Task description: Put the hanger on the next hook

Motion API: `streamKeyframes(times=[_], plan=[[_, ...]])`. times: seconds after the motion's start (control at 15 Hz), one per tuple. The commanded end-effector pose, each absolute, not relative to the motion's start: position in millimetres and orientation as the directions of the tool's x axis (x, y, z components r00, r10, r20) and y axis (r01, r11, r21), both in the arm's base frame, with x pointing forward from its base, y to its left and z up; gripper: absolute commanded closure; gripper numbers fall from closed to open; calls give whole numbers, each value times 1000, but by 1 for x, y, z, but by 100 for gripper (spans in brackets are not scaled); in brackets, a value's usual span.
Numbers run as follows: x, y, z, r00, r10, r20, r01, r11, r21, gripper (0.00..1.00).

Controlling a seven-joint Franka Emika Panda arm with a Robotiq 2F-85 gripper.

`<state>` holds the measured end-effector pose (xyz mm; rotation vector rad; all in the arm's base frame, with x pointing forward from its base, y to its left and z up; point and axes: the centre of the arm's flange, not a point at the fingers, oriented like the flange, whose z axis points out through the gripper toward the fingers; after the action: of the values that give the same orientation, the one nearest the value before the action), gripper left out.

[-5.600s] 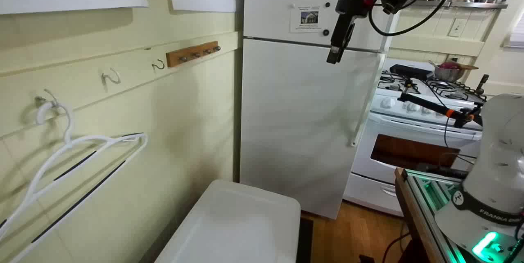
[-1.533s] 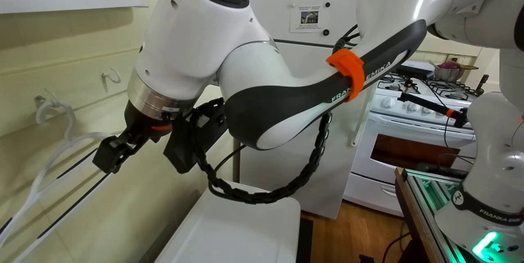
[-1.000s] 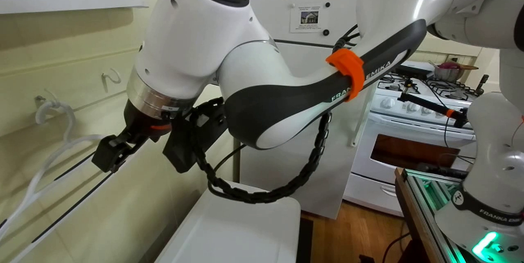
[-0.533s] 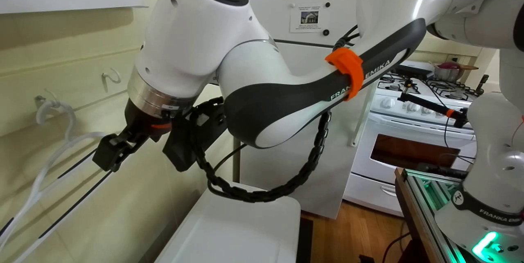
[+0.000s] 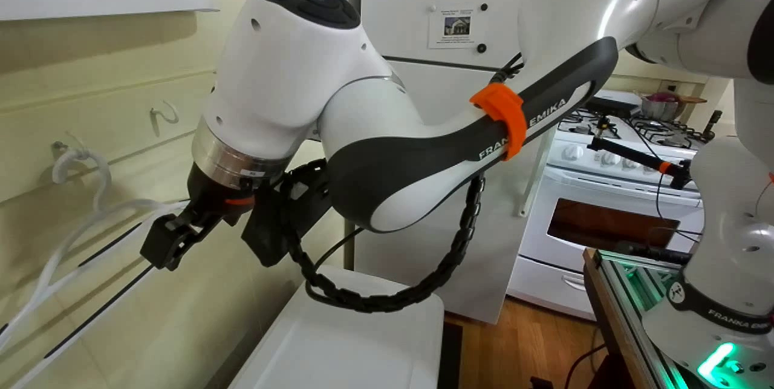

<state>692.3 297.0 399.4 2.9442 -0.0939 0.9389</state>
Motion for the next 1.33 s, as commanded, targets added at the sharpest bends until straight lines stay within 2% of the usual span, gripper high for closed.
streamKeyframes(times=[0.0, 0.27, 0.87, 1.27], plan=[[707, 307, 377, 792, -44, 609, -69, -997, 18, 0], [722, 327, 371, 774, 14, 634, -35, -997, 65, 0], [740, 387, 394, 750, 101, 654, 83, -995, 58, 0], [754, 406, 401, 764, 12, 645, 49, -998, -39, 0]])
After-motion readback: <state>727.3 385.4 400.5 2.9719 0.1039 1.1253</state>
